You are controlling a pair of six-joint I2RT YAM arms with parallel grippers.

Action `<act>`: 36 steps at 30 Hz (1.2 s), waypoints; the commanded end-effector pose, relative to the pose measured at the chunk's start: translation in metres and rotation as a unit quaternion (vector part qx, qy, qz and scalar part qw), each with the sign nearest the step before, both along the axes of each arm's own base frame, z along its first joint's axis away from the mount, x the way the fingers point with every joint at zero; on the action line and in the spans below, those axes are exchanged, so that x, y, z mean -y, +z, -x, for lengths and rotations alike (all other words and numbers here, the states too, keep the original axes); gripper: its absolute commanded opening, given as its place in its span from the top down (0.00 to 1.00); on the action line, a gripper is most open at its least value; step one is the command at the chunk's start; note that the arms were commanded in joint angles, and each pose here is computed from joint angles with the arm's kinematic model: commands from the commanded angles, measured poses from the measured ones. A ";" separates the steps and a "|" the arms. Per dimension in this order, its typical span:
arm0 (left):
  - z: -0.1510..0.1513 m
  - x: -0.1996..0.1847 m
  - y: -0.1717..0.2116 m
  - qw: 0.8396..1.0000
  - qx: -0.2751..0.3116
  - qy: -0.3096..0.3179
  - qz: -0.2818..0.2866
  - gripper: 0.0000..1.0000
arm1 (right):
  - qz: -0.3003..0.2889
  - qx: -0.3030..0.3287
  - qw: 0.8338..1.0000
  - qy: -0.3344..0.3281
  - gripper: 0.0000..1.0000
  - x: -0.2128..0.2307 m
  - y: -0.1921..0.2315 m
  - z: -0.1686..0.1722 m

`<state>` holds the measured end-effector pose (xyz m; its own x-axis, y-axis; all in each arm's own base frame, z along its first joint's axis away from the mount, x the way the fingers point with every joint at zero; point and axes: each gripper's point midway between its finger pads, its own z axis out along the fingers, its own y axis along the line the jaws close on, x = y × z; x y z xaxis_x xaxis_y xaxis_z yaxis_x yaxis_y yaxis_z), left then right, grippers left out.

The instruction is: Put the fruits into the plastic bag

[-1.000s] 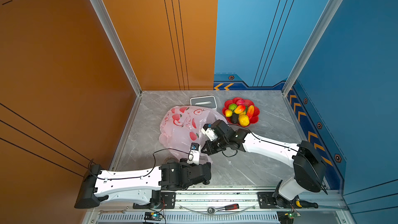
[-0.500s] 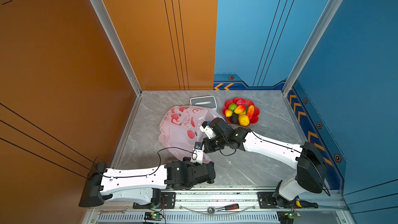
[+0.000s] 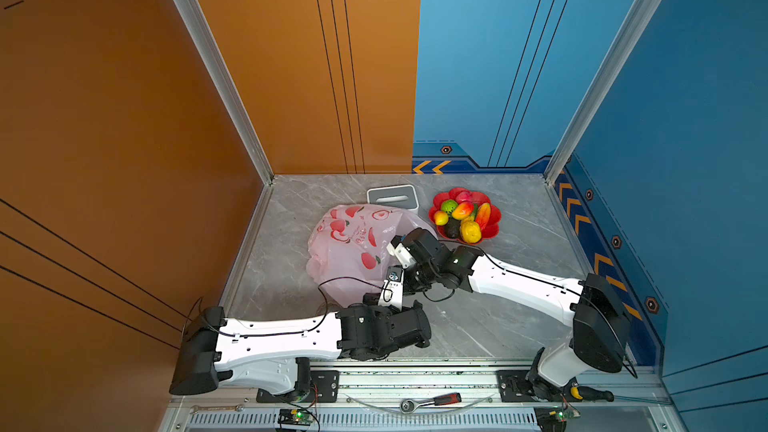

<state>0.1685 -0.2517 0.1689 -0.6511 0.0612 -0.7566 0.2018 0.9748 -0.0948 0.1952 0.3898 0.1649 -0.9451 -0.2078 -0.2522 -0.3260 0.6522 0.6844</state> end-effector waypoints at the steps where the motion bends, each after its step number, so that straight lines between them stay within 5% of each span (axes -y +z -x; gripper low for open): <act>1: -0.008 -0.009 -0.003 1.000 0.013 0.009 -0.026 0.07 | -0.057 0.015 0.998 0.009 1.00 -0.016 0.038 0.003; 17: 0.000 -0.009 -0.030 0.999 -0.036 0.008 -0.010 0.12 | -0.066 0.016 0.998 -0.001 1.00 -0.017 0.044 -0.001; 27: 0.011 -0.015 -0.003 0.999 0.010 0.019 0.028 0.06 | -0.058 0.018 0.998 -0.011 1.00 -0.017 0.039 -0.008; 36: 0.012 -0.029 -0.008 0.999 -0.016 0.037 0.008 0.06 | -0.062 0.019 0.998 -0.015 1.00 -0.018 0.042 -0.010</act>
